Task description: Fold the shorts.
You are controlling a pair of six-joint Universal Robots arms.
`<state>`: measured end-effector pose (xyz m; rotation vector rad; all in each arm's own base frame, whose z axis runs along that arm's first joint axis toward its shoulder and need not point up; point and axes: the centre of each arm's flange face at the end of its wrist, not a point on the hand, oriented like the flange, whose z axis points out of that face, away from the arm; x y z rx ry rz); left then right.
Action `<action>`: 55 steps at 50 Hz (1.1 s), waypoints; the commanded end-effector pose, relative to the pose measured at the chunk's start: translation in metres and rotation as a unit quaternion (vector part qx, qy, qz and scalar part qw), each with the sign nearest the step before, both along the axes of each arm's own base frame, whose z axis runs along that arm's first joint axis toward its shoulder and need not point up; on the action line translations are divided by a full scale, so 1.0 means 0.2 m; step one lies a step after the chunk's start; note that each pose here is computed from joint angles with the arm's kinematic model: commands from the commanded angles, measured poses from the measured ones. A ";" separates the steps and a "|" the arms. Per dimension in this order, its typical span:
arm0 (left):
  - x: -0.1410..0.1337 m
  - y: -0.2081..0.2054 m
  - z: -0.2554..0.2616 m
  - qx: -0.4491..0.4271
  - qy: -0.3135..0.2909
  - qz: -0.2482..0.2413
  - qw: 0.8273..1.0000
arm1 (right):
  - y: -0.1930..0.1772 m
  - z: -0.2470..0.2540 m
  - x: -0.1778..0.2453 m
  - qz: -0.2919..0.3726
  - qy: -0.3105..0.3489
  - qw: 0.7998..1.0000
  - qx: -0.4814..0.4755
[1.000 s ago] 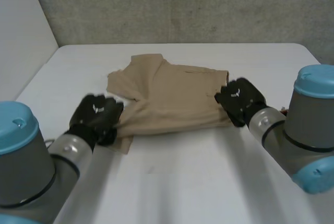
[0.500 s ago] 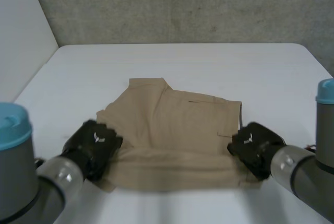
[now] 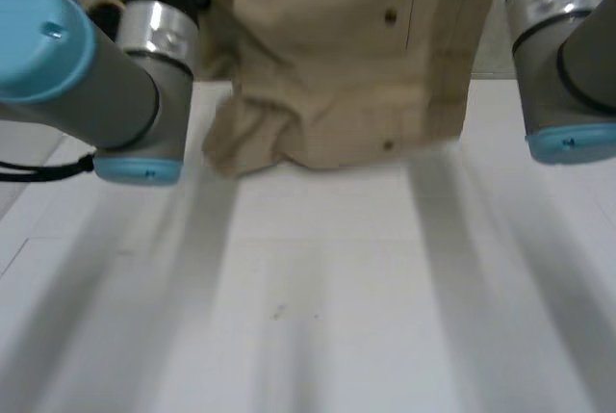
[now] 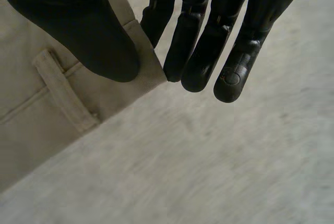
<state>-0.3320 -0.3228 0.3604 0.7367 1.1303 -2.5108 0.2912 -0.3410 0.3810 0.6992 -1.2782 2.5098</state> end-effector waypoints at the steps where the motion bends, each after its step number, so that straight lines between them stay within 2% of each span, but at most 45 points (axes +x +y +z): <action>1: 0.08 0.08 -0.03 0.024 0.048 -0.029 0.998 | 0.03 -0.07 -0.02 0.009 -0.003 1.000 0.014; 7: 0.12 0.15 -0.28 0.125 0.019 -0.039 0.991 | 0.07 -0.33 -0.03 0.011 0.038 0.993 0.110; 11: 0.15 0.23 -0.51 0.203 -0.004 -0.044 0.978 | 0.14 -0.57 -0.04 0.015 0.081 0.977 0.196; 15: 0.19 0.36 -0.78 0.288 -0.048 -0.041 0.956 | 0.22 -0.84 -0.07 0.016 0.136 0.947 0.292; 21: 0.23 0.55 -0.90 0.346 -0.089 -0.049 0.933 | 0.30 -0.93 -0.13 0.007 0.182 0.921 0.343; 24: 0.30 0.66 -0.83 0.366 -0.108 -0.038 0.924 | 0.40 -0.89 -0.17 0.004 0.222 0.904 0.365; 25: 0.32 0.69 -0.82 0.373 -0.117 -0.033 0.920 | 0.48 -0.85 -0.21 0.004 0.253 0.889 0.382; 28: 0.42 0.84 -0.79 0.410 -0.169 -0.013 0.896 | 0.59 -0.82 -0.26 0.007 0.293 0.864 0.410; 29: 0.46 0.92 -0.79 0.435 -0.195 -0.009 0.879 | 0.68 -0.80 -0.30 0.011 0.323 0.841 0.435; 31: 0.49 0.99 -0.79 0.458 -0.216 -0.013 0.862 | 0.76 -0.81 -0.33 0.018 0.347 0.818 0.458; 32: 0.52 1.06 -0.80 0.479 -0.236 -0.018 0.845 | 0.83 -0.81 -0.36 0.025 0.367 0.800 0.474; 34: 0.54 1.12 -0.80 0.493 -0.253 -0.024 0.832 | 0.88 -0.81 -0.38 0.033 0.378 0.790 0.481; 36: 0.54 1.16 -0.80 0.500 -0.267 -0.032 0.823 | 0.90 -0.82 -0.38 0.044 0.383 0.789 0.479; 39: 0.51 1.15 -0.78 0.489 -0.263 -0.038 0.831 | 0.89 -0.83 -0.36 0.053 0.370 0.801 0.467; 43: 0.40 1.01 -0.77 0.447 -0.232 -0.043 0.863 | 0.81 -0.86 -0.32 0.048 0.342 0.826 0.446; 46: 0.35 0.92 -0.77 0.424 -0.215 -0.040 0.879 | 0.74 -0.90 -0.29 0.043 0.315 0.840 0.440; 47: 0.31 0.85 -0.78 0.411 -0.202 -0.035 0.888 | 0.70 -0.92 -0.27 0.040 0.300 0.845 0.440; 50: 0.27 0.72 -0.79 0.391 -0.181 -0.026 0.902 | 0.63 -0.95 -0.25 0.036 0.277 0.855 0.436; 51: 0.23 0.63 -0.80 0.375 -0.168 -0.023 0.912 | 0.58 -0.97 -0.23 0.033 0.264 0.864 0.428; 54: 0.17 0.52 -0.81 0.351 -0.153 -0.020 0.923 | 0.51 -0.98 -0.21 0.024 0.249 0.877 0.410; 55: 0.13 0.45 -0.82 0.335 -0.150 -0.019 0.930 | 0.46 -0.98 -0.19 0.014 0.241 0.886 0.395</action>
